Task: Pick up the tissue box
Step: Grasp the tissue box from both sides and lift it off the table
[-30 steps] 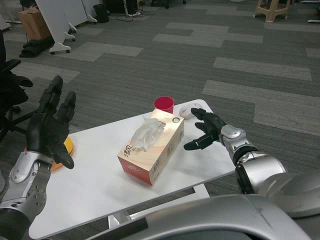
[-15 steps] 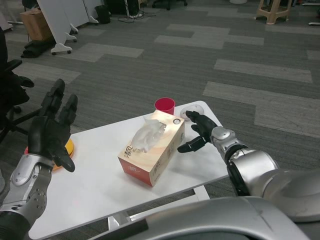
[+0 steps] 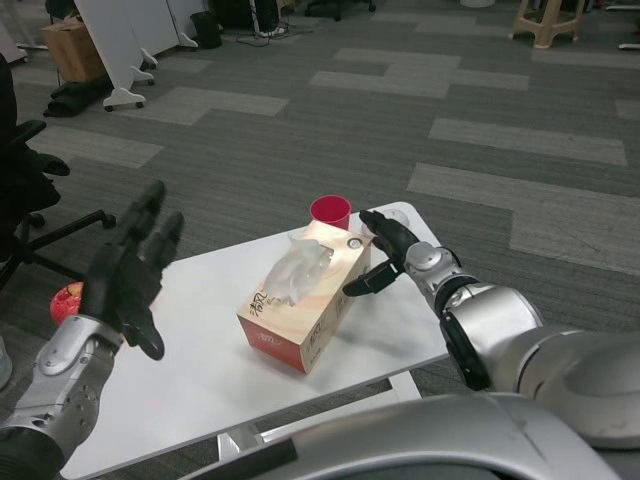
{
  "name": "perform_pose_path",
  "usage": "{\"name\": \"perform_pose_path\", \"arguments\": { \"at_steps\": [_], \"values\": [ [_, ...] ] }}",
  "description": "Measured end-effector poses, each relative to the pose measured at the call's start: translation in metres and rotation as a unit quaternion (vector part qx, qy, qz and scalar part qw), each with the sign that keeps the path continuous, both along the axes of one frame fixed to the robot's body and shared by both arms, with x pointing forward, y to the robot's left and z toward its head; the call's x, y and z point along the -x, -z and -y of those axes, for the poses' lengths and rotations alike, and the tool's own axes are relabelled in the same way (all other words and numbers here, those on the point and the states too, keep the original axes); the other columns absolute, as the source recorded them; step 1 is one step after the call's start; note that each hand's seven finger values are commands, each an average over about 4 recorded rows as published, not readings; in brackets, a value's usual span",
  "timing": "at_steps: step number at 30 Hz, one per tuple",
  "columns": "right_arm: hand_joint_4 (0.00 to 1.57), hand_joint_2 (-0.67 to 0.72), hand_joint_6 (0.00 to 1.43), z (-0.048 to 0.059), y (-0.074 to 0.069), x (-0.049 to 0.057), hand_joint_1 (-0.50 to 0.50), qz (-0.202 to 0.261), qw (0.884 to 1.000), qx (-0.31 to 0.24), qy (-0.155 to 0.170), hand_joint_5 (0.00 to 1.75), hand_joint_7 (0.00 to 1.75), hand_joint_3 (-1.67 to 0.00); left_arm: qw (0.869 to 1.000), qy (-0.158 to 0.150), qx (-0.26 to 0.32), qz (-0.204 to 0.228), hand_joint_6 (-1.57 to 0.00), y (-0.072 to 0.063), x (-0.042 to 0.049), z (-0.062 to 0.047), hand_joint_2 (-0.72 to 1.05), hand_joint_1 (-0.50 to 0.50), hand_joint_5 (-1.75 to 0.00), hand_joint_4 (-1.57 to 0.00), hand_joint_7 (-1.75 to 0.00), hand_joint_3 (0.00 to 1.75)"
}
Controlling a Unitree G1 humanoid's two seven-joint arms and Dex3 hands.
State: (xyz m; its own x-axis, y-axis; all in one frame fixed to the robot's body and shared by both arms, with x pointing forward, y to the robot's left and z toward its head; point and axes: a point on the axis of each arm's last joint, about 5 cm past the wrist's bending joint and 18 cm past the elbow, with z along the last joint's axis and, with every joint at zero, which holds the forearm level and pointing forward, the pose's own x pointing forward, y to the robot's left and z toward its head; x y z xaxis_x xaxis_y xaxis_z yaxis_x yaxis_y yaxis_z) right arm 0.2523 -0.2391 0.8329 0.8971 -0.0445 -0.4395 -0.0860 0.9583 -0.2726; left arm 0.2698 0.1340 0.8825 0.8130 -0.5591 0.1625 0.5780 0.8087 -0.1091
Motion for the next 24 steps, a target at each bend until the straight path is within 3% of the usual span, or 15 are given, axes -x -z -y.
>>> {"name": "perform_pose_path", "arguments": {
  "at_steps": [8,17,24],
  "values": [
    [0.0,-0.1,0.0,-0.001,0.0,0.0,0.04,0.0,1.0,0.001,0.003,0.19,0.0,-0.56,0.997,0.018,-0.057,-0.044,0.0,0.016,0.0025,0.001,-0.64,0.5,0.0,0.0,0.0,0.09],
    [0.0,-0.1,0.0,-0.002,0.0,-0.001,0.04,0.001,1.0,0.003,0.006,0.24,0.0,-0.56,0.989,0.029,-0.117,-0.088,0.0,0.027,-0.0007,0.004,-0.37,0.5,0.0,0.0,0.0,0.09],
    [0.0,-0.1,0.0,-0.004,0.002,0.0,0.04,-0.003,1.0,0.004,0.007,0.19,0.0,-0.54,0.978,0.032,-0.163,-0.124,0.0,0.034,-0.0015,0.002,-0.37,0.5,0.0,0.0,0.0,0.04]
  ]
}}
